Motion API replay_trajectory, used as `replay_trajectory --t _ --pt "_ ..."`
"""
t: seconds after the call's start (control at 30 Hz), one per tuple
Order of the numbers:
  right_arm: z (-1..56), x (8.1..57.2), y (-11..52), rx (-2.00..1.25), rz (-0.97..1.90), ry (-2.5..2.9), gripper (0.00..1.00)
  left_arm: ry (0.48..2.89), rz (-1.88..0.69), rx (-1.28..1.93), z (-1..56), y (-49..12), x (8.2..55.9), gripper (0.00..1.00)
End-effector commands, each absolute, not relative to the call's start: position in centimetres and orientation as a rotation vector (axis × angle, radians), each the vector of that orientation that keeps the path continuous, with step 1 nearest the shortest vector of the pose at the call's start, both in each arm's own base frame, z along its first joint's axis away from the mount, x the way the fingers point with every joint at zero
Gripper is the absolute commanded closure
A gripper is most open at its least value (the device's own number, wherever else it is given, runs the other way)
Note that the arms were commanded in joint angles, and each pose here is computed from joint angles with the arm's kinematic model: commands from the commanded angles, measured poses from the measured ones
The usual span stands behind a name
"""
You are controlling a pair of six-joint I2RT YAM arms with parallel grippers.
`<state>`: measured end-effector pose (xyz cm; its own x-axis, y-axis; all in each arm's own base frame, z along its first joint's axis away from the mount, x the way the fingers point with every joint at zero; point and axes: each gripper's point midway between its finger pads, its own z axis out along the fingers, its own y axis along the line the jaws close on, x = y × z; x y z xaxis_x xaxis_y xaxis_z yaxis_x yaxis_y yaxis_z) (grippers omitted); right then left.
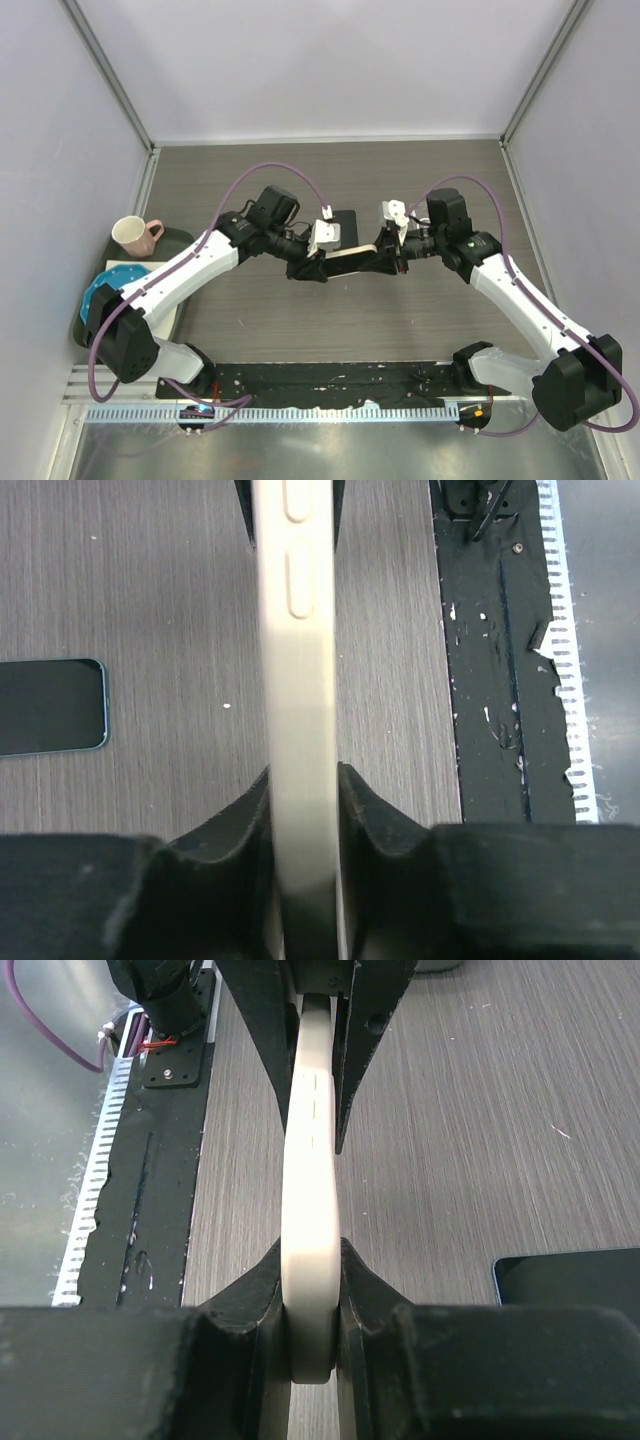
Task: Take the phone out of the phone case
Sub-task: Remove the phone case from the phone.
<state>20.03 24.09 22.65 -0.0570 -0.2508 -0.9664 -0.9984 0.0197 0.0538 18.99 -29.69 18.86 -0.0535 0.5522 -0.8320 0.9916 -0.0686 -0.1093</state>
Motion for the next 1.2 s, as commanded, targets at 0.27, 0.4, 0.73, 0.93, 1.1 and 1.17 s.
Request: replay_trajectory --t 0.27,0.4,0.73,0.93,1.1,1.17 --pt "24.7 19.7 23.9 -1.417 1.042 1.319 0.99 1.578 -1.029 1.664 20.6 -30.2 18.9 0.57" --pt "25.0 19.8 24.0 -1.413 1.041 1.316 0.99 1.578 -1.053 1.668 20.5 -30.3 18.7 0.59" --pt "25.9 20.1 24.3 -1.385 1.059 1.299 0.99 1.6 -1.075 1.683 19.7 -30.5 18.7 0.73" --pt "25.2 20.3 24.2 -1.382 1.057 1.325 0.99 1.598 -1.072 1.682 19.8 -30.5 18.7 1.0" --pt "25.3 21.0 24.0 -1.349 1.04 1.382 0.78 1.567 -1.077 1.699 20.1 -30.2 18.2 1.0" --pt "26.0 21.1 23.6 -1.325 1.04 1.392 0.56 1.514 -1.102 1.717 20.8 -30.0 17.5 1.0"
